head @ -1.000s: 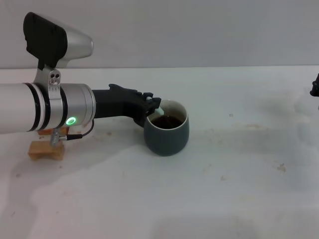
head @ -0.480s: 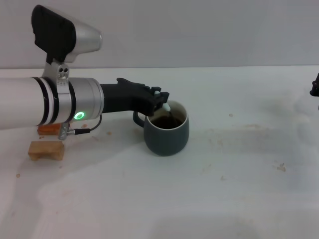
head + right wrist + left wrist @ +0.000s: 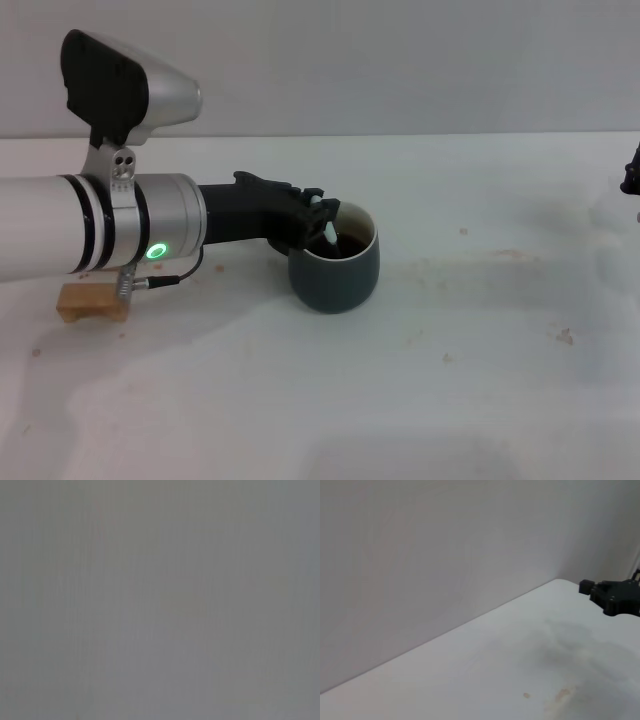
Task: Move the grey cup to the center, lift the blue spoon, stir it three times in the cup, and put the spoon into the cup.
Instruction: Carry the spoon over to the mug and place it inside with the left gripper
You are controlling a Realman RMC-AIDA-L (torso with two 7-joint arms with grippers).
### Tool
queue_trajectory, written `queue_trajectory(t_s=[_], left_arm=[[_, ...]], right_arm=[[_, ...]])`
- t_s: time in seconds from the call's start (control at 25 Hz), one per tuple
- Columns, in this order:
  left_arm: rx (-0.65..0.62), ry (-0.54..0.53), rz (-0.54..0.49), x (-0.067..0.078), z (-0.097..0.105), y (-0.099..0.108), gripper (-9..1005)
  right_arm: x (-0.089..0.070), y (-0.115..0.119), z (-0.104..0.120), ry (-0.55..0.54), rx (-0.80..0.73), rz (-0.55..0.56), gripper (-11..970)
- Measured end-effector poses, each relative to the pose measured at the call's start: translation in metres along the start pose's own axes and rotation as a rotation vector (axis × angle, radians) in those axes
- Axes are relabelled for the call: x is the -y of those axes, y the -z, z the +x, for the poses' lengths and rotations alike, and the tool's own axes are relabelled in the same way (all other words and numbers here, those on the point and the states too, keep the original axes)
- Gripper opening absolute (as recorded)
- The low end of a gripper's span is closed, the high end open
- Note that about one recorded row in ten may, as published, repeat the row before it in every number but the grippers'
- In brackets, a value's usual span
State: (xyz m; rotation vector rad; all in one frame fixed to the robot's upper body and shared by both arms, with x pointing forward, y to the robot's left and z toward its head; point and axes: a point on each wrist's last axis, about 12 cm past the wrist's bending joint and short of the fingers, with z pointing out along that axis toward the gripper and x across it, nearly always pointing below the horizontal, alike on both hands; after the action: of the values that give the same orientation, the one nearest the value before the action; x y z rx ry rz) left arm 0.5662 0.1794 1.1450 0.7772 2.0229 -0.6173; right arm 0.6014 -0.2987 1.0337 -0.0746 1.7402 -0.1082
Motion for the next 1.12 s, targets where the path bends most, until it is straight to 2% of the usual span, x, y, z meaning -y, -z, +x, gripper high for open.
queue_trajectory(t_s=[0.2,0.56,0.84,1.12], left_arm=[[0.003,-0.008,-0.019,-0.003,0.002,0.002,187],[0.01,-0.054,-0.042,-0.011,-0.005,-0.011,188],[0.018,-0.097,0.003,0.002,-0.017,-0.022,187],[0.023,-0.074,0.024,0.007,-0.013,-0.019,185]], right_arm=[[0.0,0.0,0.0,0.0,0.0,-0.002,33],[-0.001,0.001,0.001,-0.003,-0.001,-0.001,32],[0.0,0.001,0.002,-0.004,-0.006,0.001,32],[0.0,0.001,0.002,-0.003,-0.007,0.003,32]])
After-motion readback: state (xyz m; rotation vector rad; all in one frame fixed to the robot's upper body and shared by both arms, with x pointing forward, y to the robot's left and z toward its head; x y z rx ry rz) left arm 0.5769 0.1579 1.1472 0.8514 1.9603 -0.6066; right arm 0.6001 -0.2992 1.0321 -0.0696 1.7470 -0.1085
